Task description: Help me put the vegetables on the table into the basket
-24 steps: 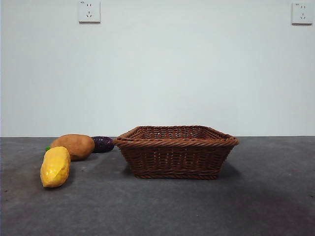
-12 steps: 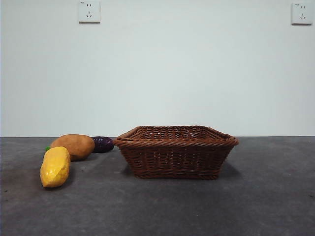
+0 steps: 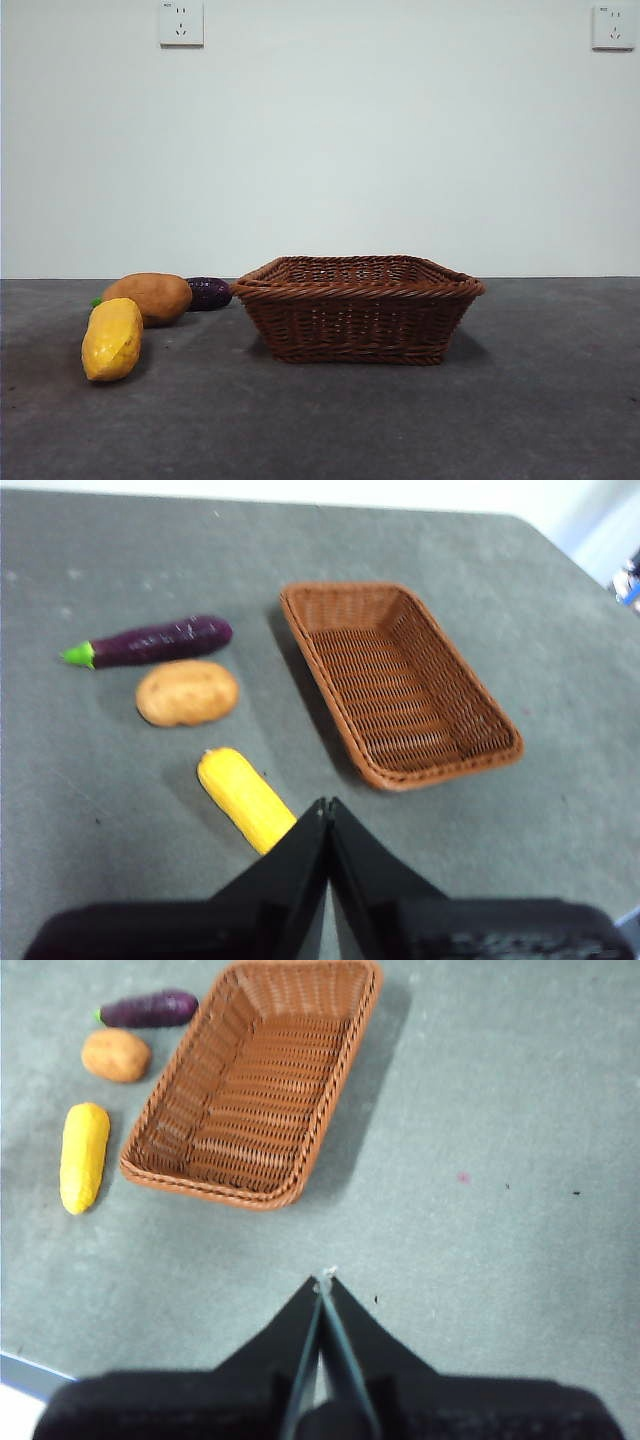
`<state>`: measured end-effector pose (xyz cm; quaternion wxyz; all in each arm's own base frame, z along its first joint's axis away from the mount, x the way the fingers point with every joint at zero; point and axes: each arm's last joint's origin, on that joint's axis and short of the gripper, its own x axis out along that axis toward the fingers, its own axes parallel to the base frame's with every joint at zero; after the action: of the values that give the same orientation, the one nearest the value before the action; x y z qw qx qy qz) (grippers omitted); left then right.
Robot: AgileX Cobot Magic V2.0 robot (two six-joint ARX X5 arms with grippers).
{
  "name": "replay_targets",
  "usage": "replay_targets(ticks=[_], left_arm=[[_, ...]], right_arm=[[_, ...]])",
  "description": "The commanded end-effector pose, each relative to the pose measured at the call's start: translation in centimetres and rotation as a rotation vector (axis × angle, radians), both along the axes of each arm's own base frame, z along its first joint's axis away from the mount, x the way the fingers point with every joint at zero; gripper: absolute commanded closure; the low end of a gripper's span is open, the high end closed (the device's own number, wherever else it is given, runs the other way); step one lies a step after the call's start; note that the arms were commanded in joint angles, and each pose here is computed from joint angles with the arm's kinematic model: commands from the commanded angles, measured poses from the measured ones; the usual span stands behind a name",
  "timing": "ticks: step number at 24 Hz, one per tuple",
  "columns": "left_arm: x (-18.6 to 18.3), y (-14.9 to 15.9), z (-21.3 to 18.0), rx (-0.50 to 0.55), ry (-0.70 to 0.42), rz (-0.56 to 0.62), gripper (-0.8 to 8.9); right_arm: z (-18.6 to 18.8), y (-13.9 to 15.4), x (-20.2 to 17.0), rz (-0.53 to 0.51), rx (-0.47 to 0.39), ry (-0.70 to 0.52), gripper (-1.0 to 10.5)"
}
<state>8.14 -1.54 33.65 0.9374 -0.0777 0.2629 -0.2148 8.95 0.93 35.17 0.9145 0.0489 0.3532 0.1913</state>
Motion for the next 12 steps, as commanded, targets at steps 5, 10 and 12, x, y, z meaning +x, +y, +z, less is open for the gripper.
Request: replay_targets(ticks=[5, 10, 12], left_arm=[[1.1, -0.2, -0.3, 0.009, 0.043, -0.020, 7.62], [1.4, -0.2, -0.4, 0.007, 0.057, -0.020, 1.76], [1.6, -0.3, -0.4, -0.010, 0.066, -0.047, 1.75]], right_arm=[[0.2, 0.2, -0.1, 0.056, 0.029, -0.024, 9.3], [0.2, 0.2, 0.1, 0.068, 0.050, -0.021, 4.2], [0.1, 0.2, 0.5, 0.066, 0.055, -0.002, 3.6]])
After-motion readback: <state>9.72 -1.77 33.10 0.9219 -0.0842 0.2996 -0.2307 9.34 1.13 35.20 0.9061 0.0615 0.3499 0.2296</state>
